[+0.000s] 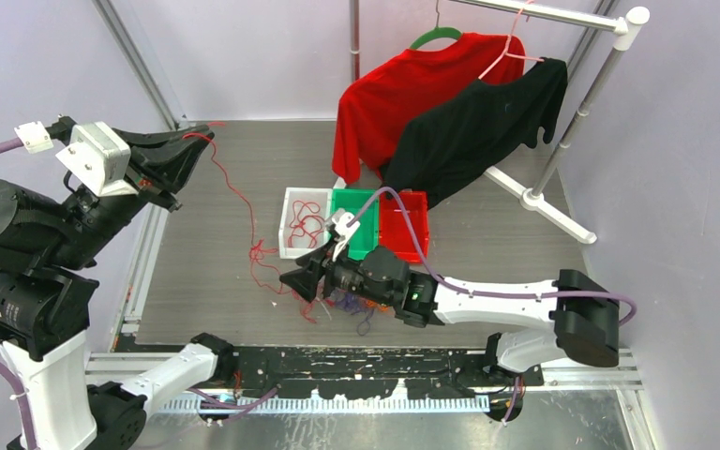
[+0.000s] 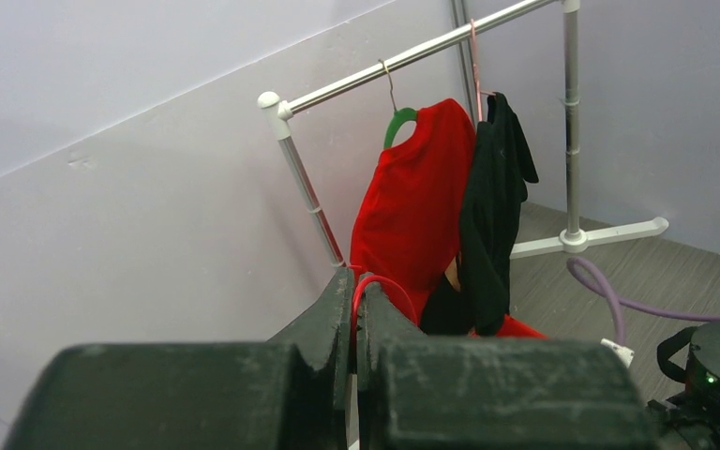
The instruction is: Untangle the cables
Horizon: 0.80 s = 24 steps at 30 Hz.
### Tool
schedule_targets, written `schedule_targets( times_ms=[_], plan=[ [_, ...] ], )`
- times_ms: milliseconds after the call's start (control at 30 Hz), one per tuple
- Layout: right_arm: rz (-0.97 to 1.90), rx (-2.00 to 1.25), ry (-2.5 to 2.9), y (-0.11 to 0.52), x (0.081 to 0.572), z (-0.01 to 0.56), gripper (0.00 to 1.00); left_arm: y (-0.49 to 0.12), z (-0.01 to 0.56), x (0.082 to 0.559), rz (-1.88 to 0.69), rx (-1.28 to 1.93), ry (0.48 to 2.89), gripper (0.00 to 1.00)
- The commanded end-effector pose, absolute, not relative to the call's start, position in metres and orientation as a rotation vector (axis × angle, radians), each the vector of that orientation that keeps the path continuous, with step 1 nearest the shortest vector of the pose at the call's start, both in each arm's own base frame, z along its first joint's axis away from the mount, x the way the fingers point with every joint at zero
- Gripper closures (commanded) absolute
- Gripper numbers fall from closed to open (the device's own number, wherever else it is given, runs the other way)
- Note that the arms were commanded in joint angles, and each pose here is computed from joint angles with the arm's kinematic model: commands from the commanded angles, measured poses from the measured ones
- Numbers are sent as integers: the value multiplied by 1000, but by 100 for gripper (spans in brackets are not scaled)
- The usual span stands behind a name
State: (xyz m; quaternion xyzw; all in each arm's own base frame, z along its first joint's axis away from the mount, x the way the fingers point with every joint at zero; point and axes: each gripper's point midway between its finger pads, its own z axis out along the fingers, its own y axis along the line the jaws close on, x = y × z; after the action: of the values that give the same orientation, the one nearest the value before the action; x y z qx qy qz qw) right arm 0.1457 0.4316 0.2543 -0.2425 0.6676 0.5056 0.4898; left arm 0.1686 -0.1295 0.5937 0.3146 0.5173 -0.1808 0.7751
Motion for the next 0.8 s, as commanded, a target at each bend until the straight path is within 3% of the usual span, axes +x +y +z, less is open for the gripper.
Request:
schedule_targets(
  times_ms=[0, 533, 767],
  plan=[
    [1256, -473, 1532, 417, 151, 292, 38, -131, 600, 165, -394, 692, 1088, 100],
    [1414, -635, 1495, 455, 126, 304, 38, -130, 601, 164, -389, 688, 1084, 100],
    [1307, -610, 1567, 463, 144, 289, 57, -128, 605, 161, -387, 685, 1073, 100]
  ],
)
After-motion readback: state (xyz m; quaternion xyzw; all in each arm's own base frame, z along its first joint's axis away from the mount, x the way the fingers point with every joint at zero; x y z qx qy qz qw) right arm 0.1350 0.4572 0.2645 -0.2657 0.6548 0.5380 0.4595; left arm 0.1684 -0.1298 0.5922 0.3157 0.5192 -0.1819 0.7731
